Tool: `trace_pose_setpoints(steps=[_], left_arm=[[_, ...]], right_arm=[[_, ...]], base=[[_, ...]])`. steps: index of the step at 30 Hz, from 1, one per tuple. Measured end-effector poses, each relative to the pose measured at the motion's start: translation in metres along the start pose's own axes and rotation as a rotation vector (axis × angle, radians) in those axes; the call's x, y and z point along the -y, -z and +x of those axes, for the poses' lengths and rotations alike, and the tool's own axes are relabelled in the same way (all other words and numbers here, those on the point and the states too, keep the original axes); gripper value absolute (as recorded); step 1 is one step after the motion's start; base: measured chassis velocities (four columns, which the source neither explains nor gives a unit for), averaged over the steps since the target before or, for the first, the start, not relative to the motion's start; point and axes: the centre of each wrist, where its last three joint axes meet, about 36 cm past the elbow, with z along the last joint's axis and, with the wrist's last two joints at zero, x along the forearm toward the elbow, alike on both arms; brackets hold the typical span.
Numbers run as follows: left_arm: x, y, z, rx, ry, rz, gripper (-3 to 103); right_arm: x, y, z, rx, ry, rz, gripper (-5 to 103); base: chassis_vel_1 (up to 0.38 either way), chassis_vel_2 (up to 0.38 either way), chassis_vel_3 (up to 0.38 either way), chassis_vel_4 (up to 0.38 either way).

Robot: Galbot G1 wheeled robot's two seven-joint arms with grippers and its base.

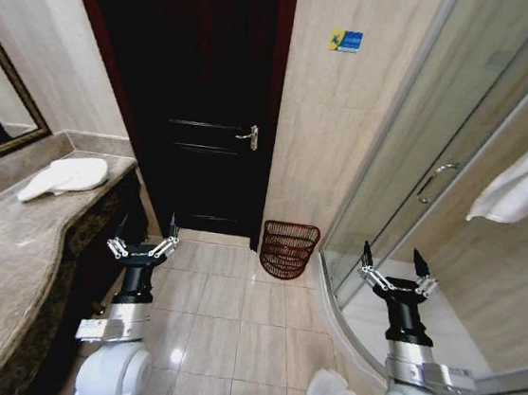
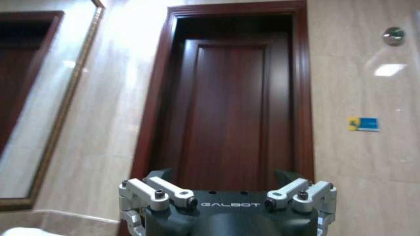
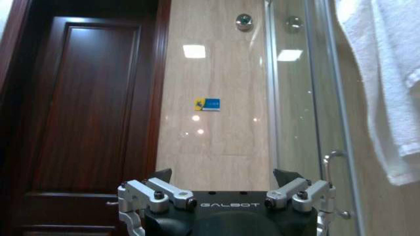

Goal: Discard the used towel into the hamper.

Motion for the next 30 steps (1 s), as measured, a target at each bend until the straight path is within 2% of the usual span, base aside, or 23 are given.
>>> trace_pose_setpoints(steps=[10, 14, 20, 30], left_arm=[[-0.002, 0.002, 0.004, -0.033, 0.023, -0.009, 100], [-0.002, 0.005, 0.009, -0.094, 0.041, -0.014, 100], [-0.003, 0.009, 0.012, -0.141, 0.066, -0.024, 100], [-0.001, 0.012, 0.014, -0.153, 0.061, -0.022, 100]], right_arm=[[0.005, -0.002, -0.006, 0.016, -0.013, 0.014, 100], [0.006, 0.0, -0.007, -0.015, -0.003, 0.013, 100], [0.008, 0.004, -0.009, -0.039, 0.016, 0.0, 100], [0.008, 0.006, -0.014, -0.038, 0.027, -0.022, 100]], base=[[0.085, 0.075, 0.08, 0.081], [0.111, 0.108, 0.102, 0.107], [0.13, 0.13, 0.119, 0.122], [0.118, 0.122, 0.128, 0.121]])
